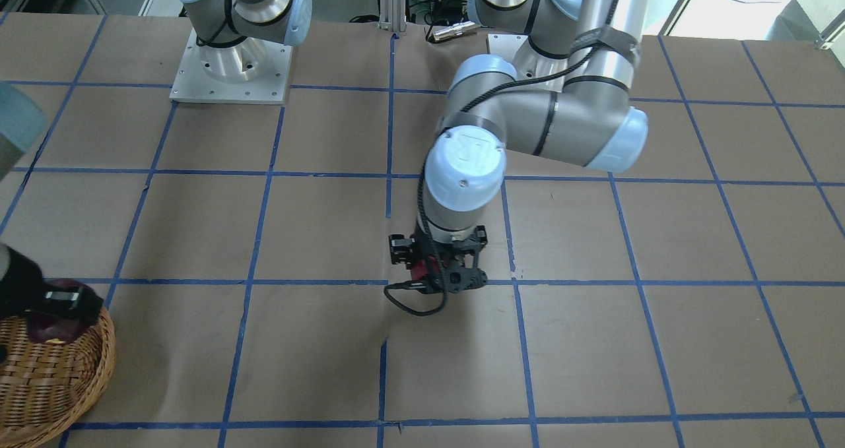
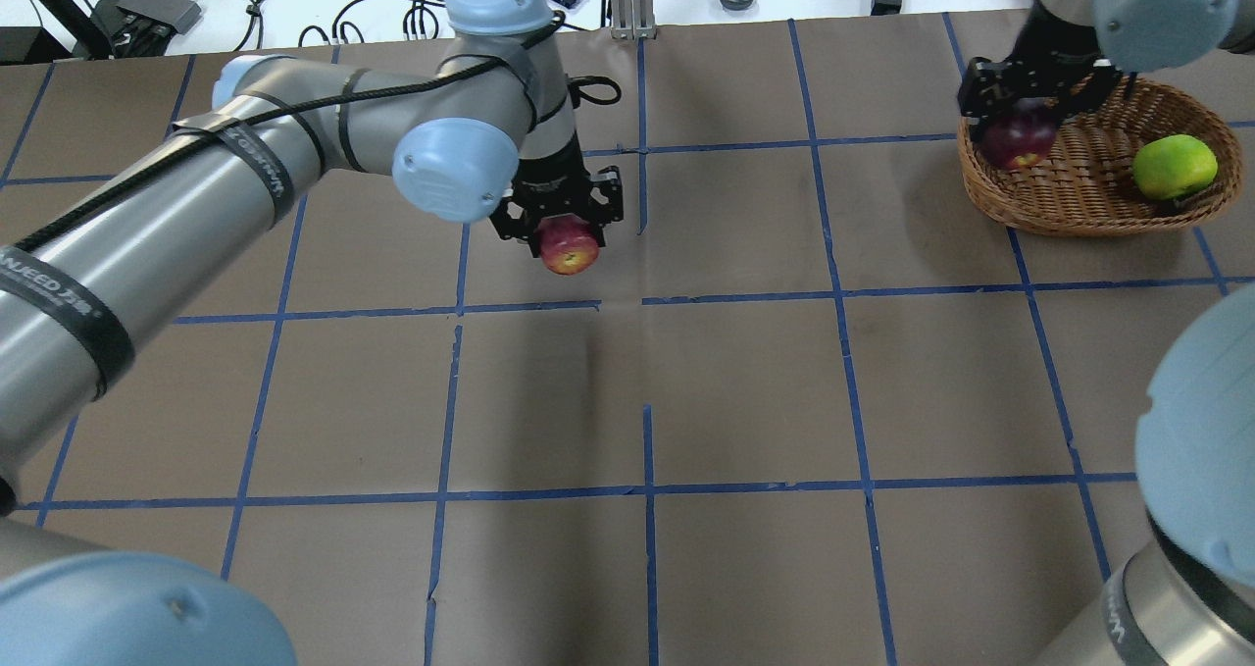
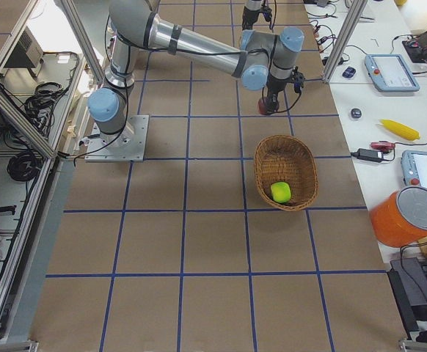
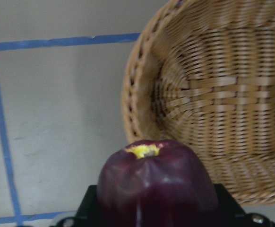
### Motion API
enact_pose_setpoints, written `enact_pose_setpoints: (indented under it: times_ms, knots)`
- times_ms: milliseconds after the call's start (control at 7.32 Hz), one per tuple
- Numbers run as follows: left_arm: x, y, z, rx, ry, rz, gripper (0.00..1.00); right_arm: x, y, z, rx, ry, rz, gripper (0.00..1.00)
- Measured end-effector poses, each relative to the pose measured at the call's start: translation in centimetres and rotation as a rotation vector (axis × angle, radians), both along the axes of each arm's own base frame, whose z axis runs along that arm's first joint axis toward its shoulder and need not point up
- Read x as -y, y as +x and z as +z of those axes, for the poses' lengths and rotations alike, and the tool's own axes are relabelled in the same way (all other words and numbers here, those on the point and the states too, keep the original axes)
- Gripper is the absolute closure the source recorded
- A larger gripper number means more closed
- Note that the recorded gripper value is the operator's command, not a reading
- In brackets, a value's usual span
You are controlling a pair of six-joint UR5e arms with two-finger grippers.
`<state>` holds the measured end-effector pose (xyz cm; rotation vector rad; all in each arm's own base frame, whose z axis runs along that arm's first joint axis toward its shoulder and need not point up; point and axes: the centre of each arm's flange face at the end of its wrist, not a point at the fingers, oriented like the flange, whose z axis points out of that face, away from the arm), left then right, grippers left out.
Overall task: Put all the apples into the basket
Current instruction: 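Drop dark apple in basket with right while left sets red apple centrally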
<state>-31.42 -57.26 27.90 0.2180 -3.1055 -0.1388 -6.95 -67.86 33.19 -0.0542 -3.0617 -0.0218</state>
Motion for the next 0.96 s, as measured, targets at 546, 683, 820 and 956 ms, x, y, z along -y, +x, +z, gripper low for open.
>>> enact_pose_setpoints:
  times_ms: [546, 683, 820, 956]
  knots:
    - [-5.1, -5.6, -6.6, -0.015, -0.059, -0.012, 0.0, 3.8, -10.3, -3.9, -0.101, 0.01, 0.043, 0.99]
    - [-5.5, -5.6, -7.4, -0.02, -0.073, -0.014, 0.0, 4.0, -10.9, -5.0, -0.097, 0.019, 0.021, 0.92]
    - [-5.6, -5.6, -7.2, -0.023, -0.084, -0.019, 0.0, 4.1, -11.1, -6.0, -0.09, 0.027, -0.009, 0.72]
    - [-5.4, -5.4, -6.4, -0.028, -0.099, -0.022, 0.0, 4.3, -11.2, -7.0, -0.084, 0.035, -0.03, 0.53]
